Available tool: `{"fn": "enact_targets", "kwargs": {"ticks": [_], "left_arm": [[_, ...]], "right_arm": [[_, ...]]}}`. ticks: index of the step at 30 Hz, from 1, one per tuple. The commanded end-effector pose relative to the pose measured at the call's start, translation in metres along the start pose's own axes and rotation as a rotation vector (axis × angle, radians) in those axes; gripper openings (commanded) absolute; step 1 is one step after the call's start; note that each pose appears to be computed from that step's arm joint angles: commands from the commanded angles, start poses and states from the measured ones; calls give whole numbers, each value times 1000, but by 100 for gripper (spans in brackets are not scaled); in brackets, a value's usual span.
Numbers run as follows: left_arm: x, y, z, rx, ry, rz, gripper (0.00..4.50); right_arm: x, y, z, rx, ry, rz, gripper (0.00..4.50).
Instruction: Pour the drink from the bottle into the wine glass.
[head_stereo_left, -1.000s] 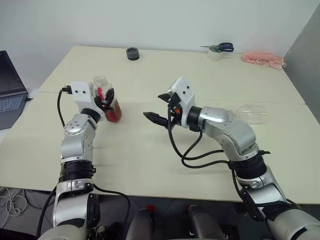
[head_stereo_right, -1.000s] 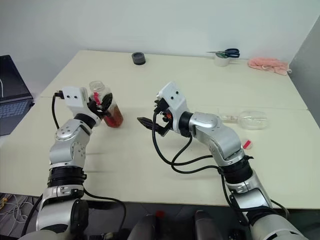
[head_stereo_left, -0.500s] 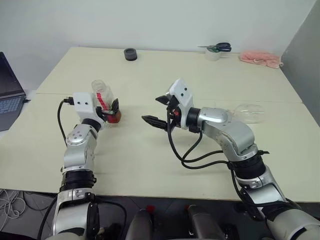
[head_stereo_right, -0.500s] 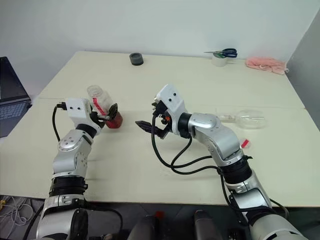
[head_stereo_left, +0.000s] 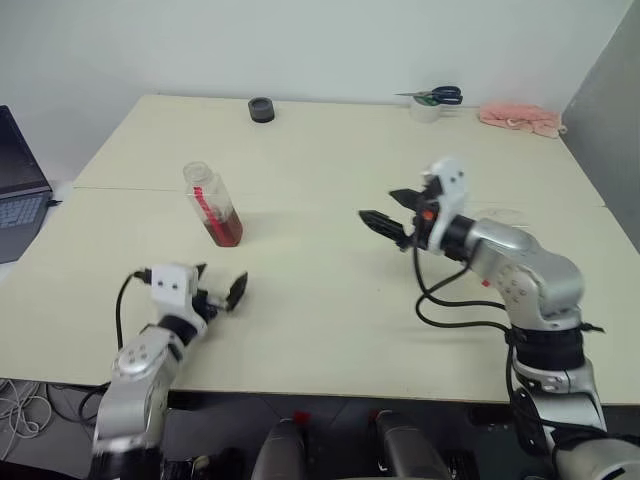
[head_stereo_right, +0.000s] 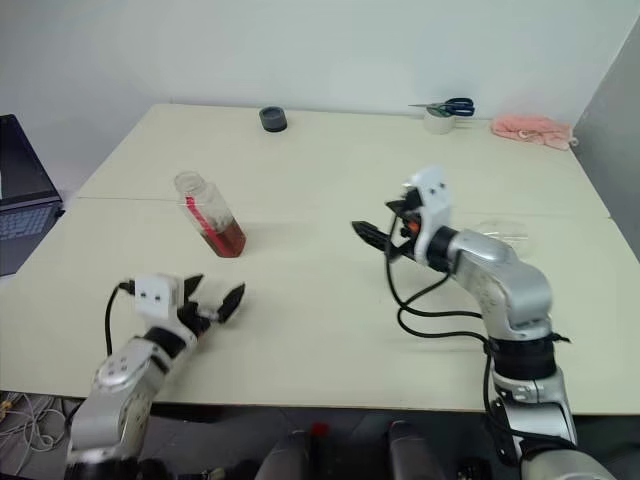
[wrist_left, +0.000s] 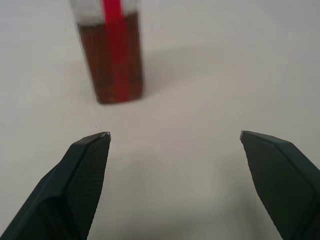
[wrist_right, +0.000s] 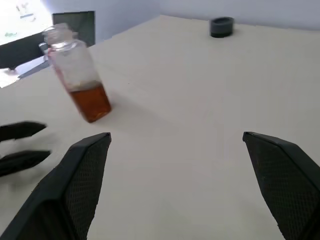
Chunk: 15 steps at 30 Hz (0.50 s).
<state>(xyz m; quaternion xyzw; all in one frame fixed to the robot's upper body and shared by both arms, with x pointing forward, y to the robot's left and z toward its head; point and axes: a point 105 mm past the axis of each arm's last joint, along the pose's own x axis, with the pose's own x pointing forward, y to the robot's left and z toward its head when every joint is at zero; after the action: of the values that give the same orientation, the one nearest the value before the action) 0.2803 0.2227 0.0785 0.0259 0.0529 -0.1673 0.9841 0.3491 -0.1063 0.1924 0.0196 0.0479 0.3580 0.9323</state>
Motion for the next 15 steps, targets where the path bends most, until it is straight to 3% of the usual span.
{"fn": "enact_targets", "kwargs": {"ticks": [1,5,8,15], "left_arm": [[3,-39,27,36,-94,-219,446],[29,-78,44,76,-130,-418,446],[36,-101,50,132,-110,-569,446],[43,-107,66,203,-123,-662,446]], "right_arm": [[-26,-15,-13,46,-5,-90,450],[-39,-29,-39,224,-34,-208,450],[-41,-37,-42,405,-124,-268,450],[-39,-60,-44,737,-285,-386,450]]}}
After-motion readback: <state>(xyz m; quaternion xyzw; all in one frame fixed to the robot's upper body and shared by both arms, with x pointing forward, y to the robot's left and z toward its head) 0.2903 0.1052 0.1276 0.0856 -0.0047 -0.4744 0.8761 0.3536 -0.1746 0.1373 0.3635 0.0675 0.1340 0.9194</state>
